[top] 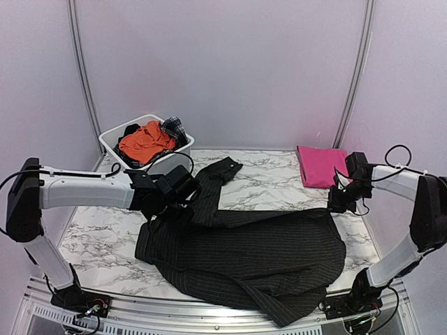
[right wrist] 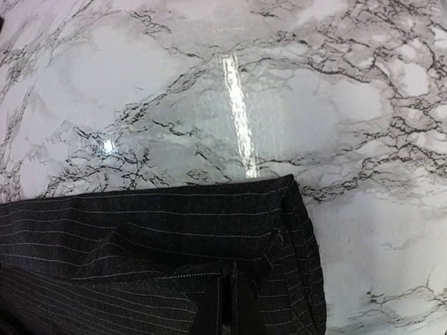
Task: Fold and stack the mixed laundry pile
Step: Fold the flattened shirt at the center of the board.
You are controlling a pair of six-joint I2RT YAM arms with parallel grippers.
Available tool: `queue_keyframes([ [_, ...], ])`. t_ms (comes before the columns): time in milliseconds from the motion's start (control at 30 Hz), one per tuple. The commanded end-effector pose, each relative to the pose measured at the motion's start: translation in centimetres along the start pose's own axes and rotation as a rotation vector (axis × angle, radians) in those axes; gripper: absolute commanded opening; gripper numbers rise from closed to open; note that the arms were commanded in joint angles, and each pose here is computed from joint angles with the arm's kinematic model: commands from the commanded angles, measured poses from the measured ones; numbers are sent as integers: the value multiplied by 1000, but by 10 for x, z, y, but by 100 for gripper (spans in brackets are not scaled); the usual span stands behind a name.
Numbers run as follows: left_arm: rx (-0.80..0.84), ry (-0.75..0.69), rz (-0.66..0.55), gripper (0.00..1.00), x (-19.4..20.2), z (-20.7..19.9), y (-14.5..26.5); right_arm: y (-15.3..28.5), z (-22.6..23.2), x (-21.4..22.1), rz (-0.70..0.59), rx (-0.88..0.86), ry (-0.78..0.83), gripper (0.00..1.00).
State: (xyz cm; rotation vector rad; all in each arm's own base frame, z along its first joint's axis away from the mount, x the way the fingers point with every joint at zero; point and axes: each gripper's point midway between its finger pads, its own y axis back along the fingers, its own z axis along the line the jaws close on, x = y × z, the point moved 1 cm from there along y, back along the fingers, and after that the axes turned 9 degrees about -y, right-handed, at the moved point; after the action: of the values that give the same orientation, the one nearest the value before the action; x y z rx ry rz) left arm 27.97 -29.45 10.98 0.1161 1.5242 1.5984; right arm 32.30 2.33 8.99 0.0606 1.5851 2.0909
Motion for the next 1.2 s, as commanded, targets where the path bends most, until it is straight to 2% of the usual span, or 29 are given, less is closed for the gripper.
queue_keyframes([
  [0, -13, 30, -33, 21, 6, 10, 24, 1, -11, 4, 14, 18, -55, 5],
  [67, 2, 98, -70, 36, 4, 22, 34, 10, -14, -4, -20, 25, -68, 30],
  [133, 13, 170, -105, 43, 3, 38, 44, 24, -13, -19, -84, 38, -58, 44],
  [167, 5, 208, -118, 44, 2, 48, 48, 32, -10, -26, -112, 35, -44, 46],
  [300, -5, 322, -94, 46, 9, 74, 41, 45, 12, -40, -144, -58, 23, 47],
  [467, 3, 374, 16, 44, 25, 74, 6, 25, 34, -24, -45, -185, 64, 42],
  [633, 19, 379, 114, 40, 40, 64, -23, -6, 50, 14, 65, -196, 116, 41],
  [867, -32, 390, 292, 29, 91, 67, -56, -50, 20, 53, 185, -114, 63, 38],
  [1033, -87, 440, 372, 23, 114, 88, -74, -74, 19, 34, 175, -104, 56, 37],
  [1167, -112, 459, 304, 21, 92, 110, -64, -65, 43, 9, 157, -164, 77, 36],
])
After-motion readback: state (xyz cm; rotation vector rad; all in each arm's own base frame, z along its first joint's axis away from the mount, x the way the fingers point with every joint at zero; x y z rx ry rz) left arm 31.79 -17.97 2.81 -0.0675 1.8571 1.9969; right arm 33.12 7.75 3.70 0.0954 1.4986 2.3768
